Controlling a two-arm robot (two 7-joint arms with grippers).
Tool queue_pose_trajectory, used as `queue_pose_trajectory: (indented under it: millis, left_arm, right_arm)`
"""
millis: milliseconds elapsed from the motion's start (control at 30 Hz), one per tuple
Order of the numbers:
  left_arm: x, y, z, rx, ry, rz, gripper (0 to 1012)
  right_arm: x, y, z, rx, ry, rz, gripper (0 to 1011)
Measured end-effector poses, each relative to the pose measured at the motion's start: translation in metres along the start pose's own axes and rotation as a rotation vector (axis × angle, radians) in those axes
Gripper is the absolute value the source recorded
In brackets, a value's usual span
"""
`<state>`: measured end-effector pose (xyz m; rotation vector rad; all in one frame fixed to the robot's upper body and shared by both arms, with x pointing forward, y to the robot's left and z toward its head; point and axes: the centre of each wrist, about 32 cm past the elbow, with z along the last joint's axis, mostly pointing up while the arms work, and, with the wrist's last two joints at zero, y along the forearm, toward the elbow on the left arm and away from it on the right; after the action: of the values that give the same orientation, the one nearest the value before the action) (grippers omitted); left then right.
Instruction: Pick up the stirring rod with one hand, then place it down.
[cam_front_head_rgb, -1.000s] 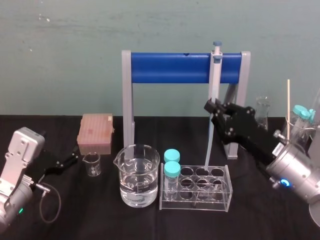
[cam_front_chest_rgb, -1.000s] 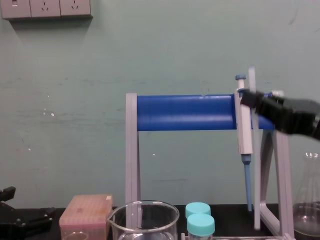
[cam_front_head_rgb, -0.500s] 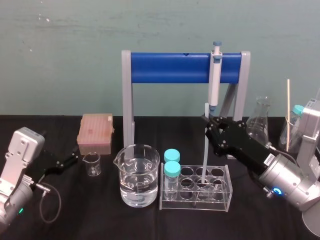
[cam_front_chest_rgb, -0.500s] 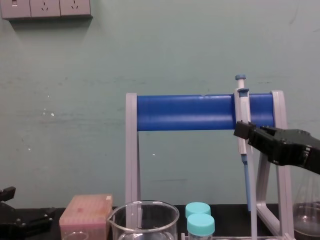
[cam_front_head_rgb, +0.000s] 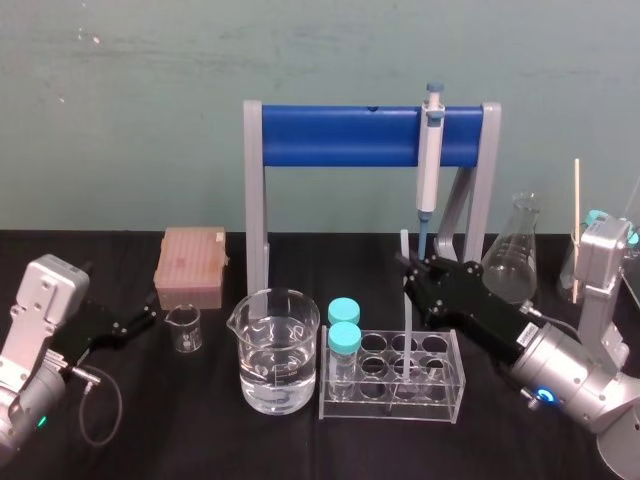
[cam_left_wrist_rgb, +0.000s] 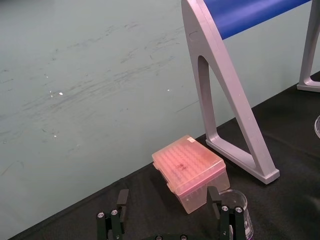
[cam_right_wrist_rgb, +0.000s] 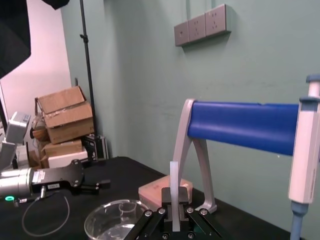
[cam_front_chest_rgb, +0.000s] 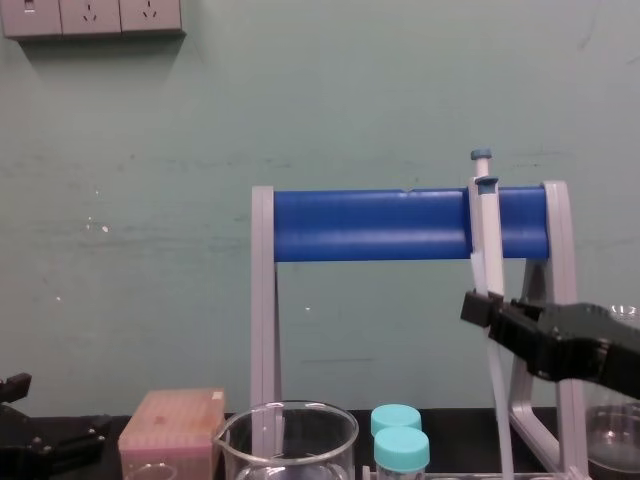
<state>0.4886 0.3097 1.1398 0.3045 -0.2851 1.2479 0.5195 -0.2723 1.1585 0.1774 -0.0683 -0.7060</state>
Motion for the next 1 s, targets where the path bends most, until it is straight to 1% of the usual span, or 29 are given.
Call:
queue_pose_trajectory:
  millis: [400,733,1000]
  left_arm:
    - [0.0,0.0,0.0,0.0,0.0,0.0,1000]
    - [0.0,0.0,0.0,0.0,0.0,0.0,1000]
    - [0.0,0.0,0.0,0.0,0.0,0.0,1000]
  right_arm:
    - [-0.0018,-0.001,-0.013,-0.044,0.017,-0.016,68]
    - [-0.0018,0.002,-0.017,-0.064,0.024,-0.021,68]
    - [-0.0025,0.003,-0.018,-0.067,0.017,-0.023,68]
